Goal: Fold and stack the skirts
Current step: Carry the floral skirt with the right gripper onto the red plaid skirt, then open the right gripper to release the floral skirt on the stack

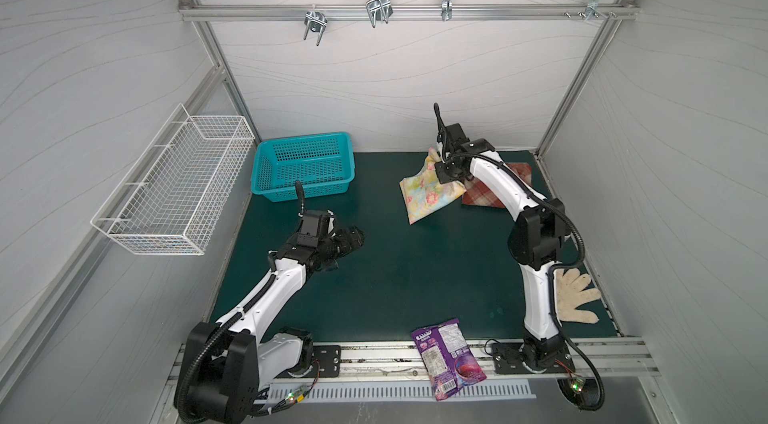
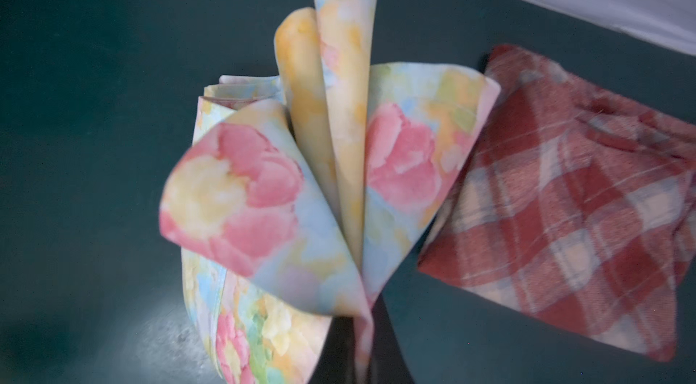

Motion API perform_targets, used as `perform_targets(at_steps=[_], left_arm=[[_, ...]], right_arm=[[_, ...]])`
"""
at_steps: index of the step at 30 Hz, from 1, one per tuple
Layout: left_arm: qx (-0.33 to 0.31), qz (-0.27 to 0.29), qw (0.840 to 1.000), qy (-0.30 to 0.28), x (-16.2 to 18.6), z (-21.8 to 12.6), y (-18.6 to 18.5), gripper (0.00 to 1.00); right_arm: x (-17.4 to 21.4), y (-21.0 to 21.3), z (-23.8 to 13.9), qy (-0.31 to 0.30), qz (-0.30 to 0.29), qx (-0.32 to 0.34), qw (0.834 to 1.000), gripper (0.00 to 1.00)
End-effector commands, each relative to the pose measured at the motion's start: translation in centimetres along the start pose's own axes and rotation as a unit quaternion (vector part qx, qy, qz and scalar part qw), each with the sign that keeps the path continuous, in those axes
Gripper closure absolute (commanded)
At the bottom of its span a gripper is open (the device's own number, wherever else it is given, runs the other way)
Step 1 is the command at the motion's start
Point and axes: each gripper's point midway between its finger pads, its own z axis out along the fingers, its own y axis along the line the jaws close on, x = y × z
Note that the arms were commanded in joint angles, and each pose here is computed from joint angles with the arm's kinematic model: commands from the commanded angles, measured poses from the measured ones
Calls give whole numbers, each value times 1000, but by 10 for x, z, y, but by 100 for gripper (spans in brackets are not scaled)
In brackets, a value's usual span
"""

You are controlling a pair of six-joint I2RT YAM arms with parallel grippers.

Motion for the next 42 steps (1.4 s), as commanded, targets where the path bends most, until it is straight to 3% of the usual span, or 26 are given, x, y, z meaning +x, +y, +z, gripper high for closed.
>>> perform_targets(at_steps=[1,15,30,37,40,42], left_arm=[[28,4,999,-16,-10,1,-11,2],[29,5,1000,-3,-17,18,-13,2],[19,2,1000,-1,-18,21,-10,3],[16,-2,1000,-2,-18,17,-10,3],[12,-1,1000,-5,-18,14,-10,3],[11,-2,1000,-5,-18,12,-10,3]], right_arm=[[11,-38,0,44,-18,46,998,100],[-12,-166,-32,-6,99,77,992,100],[68,-221,56,89,223,53,969,100],[98,-236,73,117,244,73,960,71],[99,-239,70,107,252,74,959,50],[91,-240,59,88,258,71,959,41]])
